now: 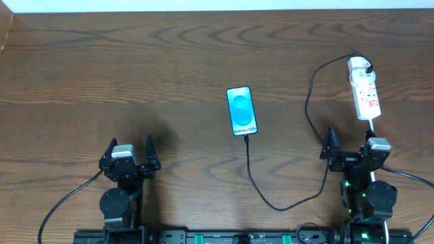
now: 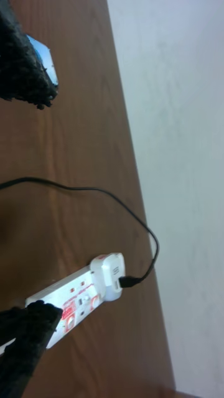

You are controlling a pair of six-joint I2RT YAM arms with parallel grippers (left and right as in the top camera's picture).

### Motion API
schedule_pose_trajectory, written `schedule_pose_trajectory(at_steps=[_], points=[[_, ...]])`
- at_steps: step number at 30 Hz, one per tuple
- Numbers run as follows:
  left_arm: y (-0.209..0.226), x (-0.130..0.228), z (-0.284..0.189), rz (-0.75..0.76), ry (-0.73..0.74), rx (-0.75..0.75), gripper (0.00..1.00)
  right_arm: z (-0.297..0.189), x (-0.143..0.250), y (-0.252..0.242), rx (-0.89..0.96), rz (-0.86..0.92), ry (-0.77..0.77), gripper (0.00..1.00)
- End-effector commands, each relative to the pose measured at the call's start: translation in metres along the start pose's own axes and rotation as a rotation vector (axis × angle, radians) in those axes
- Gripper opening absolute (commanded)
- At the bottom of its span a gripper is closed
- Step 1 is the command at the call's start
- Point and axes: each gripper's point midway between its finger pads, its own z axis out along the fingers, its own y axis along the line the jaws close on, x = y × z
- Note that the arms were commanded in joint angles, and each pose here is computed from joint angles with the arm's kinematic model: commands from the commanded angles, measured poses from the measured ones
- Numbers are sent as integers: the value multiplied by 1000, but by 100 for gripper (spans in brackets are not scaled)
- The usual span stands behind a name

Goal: Plug charger to phone and switch on socket

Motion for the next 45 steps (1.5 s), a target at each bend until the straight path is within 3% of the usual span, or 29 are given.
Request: schedule_pose_trajectory(at_steps=[1, 11, 27, 45], points=[[5, 15, 1, 0, 46, -26, 86, -2, 0, -3, 20, 3, -4, 99], [5, 15, 1, 0, 46, -26, 86, -10, 14, -7, 51, -8, 40, 99], [5, 15, 1, 0, 46, -26, 86, -14, 2, 4, -8, -249, -11, 99], [5, 15, 1, 0, 46, -26, 86, -14, 2, -1, 24, -254, -10, 99]])
